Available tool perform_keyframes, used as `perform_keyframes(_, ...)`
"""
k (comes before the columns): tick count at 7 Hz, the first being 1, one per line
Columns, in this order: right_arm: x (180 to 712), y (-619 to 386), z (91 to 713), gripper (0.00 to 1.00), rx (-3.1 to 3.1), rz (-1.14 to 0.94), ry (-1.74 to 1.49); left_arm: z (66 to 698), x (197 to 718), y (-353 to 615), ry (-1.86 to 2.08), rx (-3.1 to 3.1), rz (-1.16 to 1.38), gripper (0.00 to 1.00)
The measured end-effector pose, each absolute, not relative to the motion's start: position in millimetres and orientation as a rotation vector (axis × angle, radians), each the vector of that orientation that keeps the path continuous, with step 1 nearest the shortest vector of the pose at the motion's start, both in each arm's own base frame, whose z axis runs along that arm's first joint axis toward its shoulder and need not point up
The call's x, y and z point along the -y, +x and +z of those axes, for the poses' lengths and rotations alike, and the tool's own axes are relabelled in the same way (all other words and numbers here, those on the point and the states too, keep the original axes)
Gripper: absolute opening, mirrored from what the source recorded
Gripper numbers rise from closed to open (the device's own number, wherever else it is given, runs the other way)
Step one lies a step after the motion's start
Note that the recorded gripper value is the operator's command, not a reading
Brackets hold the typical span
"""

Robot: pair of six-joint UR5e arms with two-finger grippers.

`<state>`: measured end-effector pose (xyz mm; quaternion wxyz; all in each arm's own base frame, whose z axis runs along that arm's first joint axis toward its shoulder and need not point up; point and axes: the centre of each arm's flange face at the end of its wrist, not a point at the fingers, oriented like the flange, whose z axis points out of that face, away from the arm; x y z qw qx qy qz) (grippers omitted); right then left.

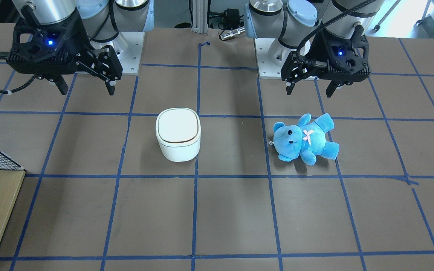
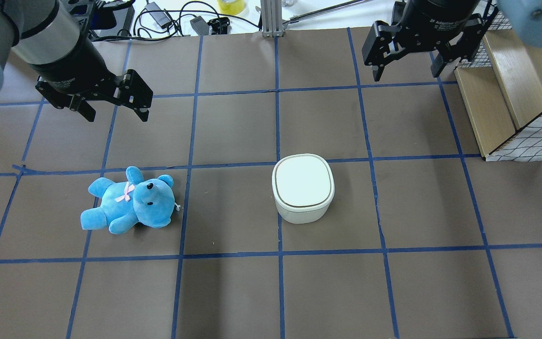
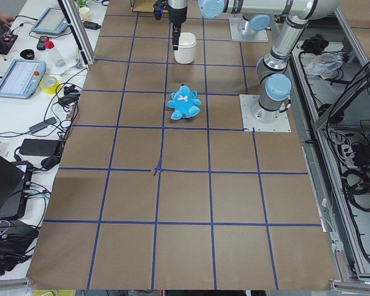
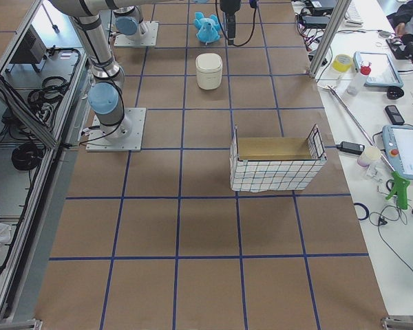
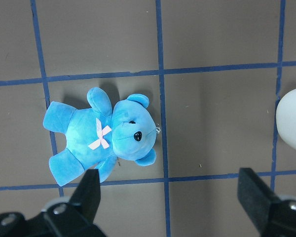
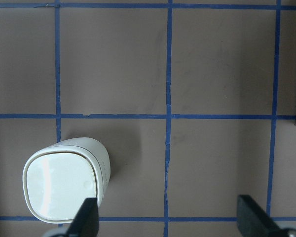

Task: Open trash can with right arm
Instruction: 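Lower the right gripper down onto the white trash can lid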

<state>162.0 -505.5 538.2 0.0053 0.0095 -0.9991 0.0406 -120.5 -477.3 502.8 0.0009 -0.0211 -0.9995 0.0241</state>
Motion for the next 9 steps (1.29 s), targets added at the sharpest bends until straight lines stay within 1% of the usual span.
perform_keyframes(3, 506, 162, 538, 1.0, 3.13, 0.128, 0.028, 503, 477, -121, -0.066, 3.138, 0.076, 1.0)
perform_keyframes(4, 505, 164, 537, 0.84, 3.132, 0.124, 0.025, 503, 477, -121, -0.066, 3.138, 0.076, 1.0)
perform_keyframes(5, 506, 166, 535, 0.43, 3.142, 0.118, 0.018, 503, 477, -121, -0.066, 3.138, 0.076, 1.0)
perform_keyframes(6, 506, 172, 530, 0.25, 3.175, 0.099, -0.009, 503, 477, -121, -0.066, 3.138, 0.076, 1.0)
perform_keyframes(7, 501, 186, 521, 0.0, 3.214, 0.062, -0.039, 503, 477, -121, -0.066, 3.138, 0.076, 1.0)
perform_keyframes(9, 480, 241, 486, 0.0, 3.239, -0.01, 0.008, 503, 477, -121, -0.066, 3.138, 0.076, 1.0)
